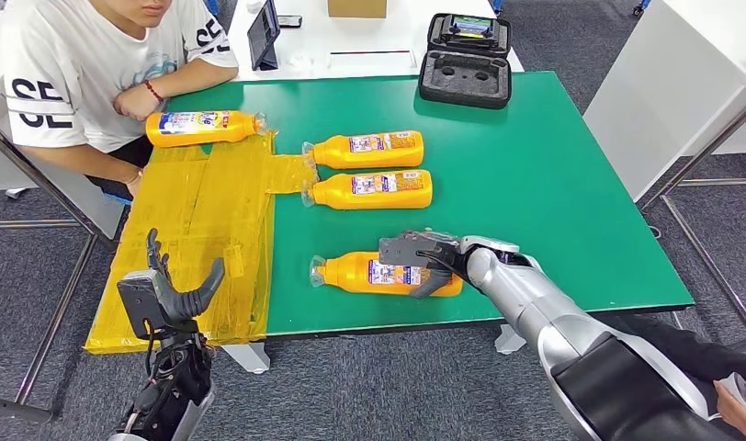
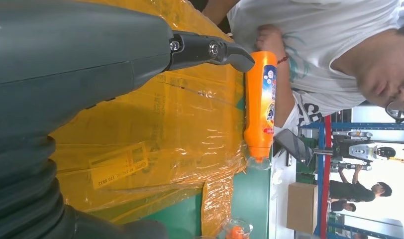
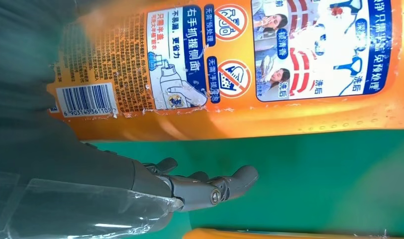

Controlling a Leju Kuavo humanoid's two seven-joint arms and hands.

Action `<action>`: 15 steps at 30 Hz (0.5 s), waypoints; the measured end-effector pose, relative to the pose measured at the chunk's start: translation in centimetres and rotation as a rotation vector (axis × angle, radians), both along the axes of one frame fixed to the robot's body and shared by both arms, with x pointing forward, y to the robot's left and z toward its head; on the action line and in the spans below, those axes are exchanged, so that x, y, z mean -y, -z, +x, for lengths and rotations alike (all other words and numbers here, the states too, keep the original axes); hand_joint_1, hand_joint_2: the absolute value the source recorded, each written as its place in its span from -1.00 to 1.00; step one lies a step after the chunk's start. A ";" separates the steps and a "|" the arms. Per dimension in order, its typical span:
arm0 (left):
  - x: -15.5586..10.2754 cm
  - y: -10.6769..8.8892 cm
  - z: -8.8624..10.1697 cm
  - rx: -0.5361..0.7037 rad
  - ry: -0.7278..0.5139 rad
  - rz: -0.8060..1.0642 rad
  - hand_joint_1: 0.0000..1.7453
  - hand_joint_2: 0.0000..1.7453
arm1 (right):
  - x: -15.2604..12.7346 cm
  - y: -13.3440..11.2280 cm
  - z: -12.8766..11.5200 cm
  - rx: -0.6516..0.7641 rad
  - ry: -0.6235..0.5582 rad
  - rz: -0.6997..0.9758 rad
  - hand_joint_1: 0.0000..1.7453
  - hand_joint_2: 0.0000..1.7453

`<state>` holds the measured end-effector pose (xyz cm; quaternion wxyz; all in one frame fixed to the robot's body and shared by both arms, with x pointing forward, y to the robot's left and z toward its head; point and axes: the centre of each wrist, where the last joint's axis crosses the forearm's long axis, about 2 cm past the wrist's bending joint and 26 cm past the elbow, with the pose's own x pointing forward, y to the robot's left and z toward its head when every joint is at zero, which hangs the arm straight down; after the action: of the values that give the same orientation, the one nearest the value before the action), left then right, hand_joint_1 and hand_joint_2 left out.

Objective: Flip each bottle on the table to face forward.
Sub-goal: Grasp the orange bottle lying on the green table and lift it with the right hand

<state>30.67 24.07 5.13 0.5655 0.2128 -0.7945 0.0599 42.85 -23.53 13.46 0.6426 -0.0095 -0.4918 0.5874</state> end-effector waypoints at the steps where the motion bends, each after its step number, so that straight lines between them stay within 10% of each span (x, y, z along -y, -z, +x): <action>1: 0.0 0.0 0.0 0.000 0.000 0.000 -1.00 1.00 | 0.0 0.0 0.0 0.000 0.000 0.000 -1.00 1.00; 13: 0.0 0.1 0.0 -0.003 0.007 0.000 -1.00 1.00 | -0.2 -0.1 0.0 0.010 -0.002 0.001 -1.00 1.00; 15: 0.0 0.1 0.0 -0.005 0.006 -0.001 -1.00 1.00 | -0.3 -0.2 0.1 0.021 0.000 -0.002 -1.00 0.00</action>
<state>30.64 24.11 5.02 0.5678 0.2103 -0.7938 0.0578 42.96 -23.25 13.67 0.6374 -0.0166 -0.4980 0.5878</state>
